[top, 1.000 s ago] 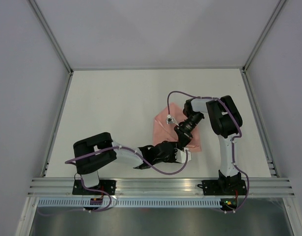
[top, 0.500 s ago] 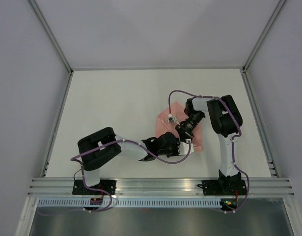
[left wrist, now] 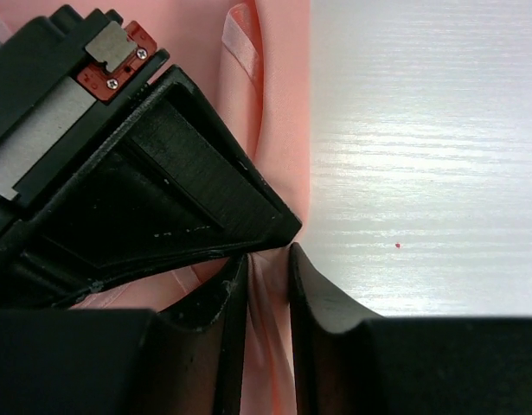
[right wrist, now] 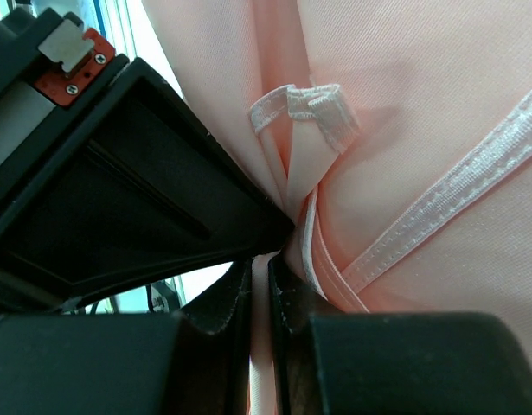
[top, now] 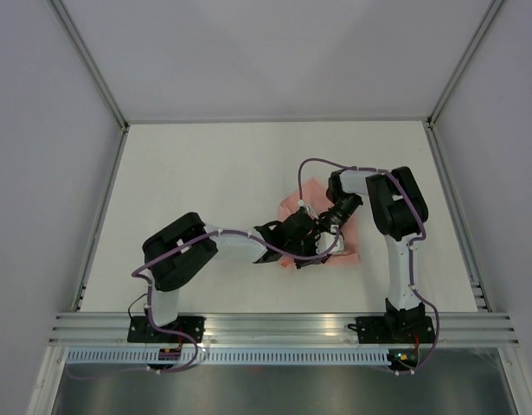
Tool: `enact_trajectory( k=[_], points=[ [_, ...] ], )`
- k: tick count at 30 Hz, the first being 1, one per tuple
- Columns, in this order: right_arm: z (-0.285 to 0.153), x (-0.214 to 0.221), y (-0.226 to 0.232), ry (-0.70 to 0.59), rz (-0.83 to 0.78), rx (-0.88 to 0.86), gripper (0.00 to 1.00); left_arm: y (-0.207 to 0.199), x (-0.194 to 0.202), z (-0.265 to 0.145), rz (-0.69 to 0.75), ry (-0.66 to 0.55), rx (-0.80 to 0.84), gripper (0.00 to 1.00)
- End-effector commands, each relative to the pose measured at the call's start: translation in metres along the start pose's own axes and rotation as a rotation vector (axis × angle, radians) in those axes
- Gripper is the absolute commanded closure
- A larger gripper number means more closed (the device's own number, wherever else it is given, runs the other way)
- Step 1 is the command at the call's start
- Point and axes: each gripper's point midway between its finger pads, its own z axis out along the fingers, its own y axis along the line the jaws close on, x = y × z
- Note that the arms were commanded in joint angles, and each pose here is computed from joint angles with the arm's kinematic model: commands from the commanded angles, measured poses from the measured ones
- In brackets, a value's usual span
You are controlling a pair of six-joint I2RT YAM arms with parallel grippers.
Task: Fold the napkin, place the utensils inside, and roll it up
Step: Roll the napkin with the utensil
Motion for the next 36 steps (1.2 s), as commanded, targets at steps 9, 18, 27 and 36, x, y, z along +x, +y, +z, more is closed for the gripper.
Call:
enact_trajectory(
  k=[9,18,27,36],
  points=[
    [-0.014,-0.027,-0.031,-0.051,-0.185,0.16,0.57,-0.057,0.074,0.001,-0.274,0.237,0.318,0.98],
    [-0.051,-0.049,-0.029,-0.182,-0.184,0.307,0.39,-0.071,0.077,0.0,-0.374,0.245,0.437,0.98],
    [-0.097,-0.062,-0.025,-0.333,-0.174,0.423,0.34,-0.073,0.075,-0.007,-0.509,0.209,0.54,0.98],
    [-0.133,-0.061,-0.012,-0.434,-0.22,0.523,0.33,-0.071,0.072,-0.008,-0.637,0.19,0.611,0.98]
  ],
)
